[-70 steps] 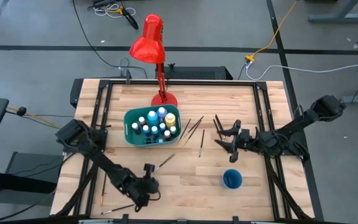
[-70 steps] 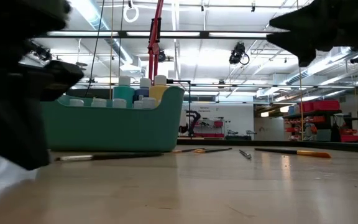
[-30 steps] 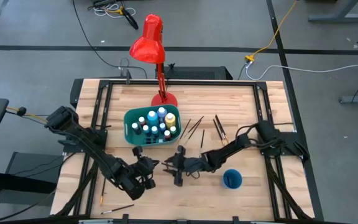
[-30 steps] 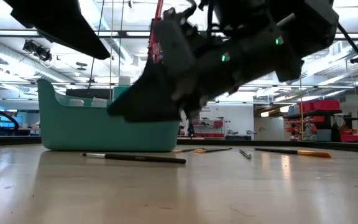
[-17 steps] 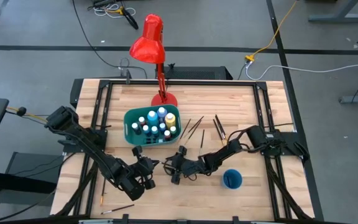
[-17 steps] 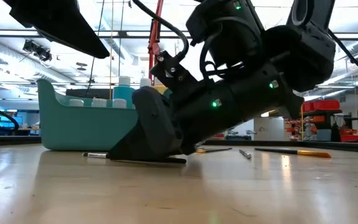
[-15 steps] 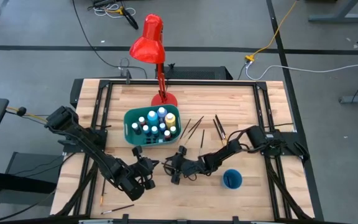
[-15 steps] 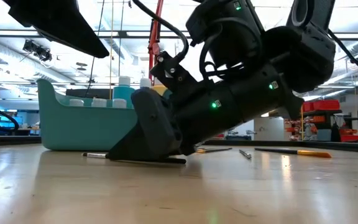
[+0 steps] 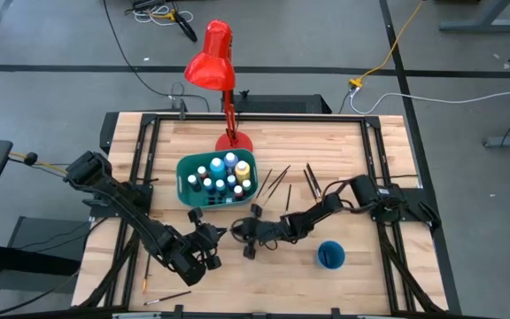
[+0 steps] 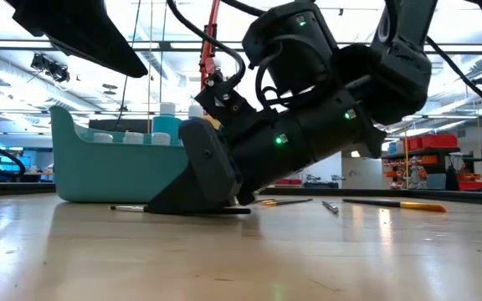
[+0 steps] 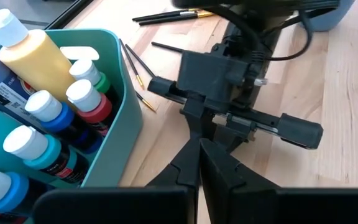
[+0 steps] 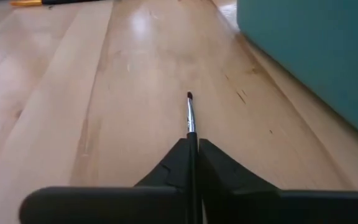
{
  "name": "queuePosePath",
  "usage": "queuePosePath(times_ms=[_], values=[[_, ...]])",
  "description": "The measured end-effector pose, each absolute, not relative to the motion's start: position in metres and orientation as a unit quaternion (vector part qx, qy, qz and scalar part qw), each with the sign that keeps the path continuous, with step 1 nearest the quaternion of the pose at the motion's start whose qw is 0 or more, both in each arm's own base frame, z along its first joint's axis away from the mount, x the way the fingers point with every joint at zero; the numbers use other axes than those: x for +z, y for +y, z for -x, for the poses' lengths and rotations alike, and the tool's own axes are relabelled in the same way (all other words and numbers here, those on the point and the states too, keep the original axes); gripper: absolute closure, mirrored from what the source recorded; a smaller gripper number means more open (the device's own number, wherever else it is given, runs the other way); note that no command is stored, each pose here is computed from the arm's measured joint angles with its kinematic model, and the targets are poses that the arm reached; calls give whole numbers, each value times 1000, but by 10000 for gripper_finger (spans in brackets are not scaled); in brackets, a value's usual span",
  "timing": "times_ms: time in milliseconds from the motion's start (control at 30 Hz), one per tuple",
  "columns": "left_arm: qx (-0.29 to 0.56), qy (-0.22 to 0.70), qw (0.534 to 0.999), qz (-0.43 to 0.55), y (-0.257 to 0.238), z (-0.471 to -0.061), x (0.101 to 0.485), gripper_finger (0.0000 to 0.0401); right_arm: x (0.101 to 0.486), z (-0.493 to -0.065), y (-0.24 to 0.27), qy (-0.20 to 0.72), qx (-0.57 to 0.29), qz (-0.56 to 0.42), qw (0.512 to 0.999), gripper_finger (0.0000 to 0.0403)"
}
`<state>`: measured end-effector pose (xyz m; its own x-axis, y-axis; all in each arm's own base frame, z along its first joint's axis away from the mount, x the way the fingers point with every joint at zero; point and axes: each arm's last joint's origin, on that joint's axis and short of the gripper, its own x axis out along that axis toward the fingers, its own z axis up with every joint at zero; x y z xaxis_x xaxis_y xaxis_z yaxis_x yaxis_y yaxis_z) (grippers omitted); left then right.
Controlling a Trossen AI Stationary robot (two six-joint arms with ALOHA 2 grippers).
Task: Pick & Place Paint Supplies
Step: Put the silver paint brush into the blue cup
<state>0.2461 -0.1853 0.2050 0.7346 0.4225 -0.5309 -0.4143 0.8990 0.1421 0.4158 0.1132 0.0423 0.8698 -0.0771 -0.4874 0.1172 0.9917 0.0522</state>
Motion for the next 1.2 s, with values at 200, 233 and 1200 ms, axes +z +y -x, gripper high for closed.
queuePosePath(times_ms=[200, 233, 1200], values=[[227, 284, 932, -6, -185, -246, 205, 385, 55, -421, 108, 226, -2, -59, 972, 384], [229, 282, 932, -4, -185, -246, 205, 385, 59, -421, 108, 227, -1, -55, 972, 384], [240, 258, 934, -54, -184, -248, 208, 385, 254, -241, 107, 109, -93, -3, 990, 384]])
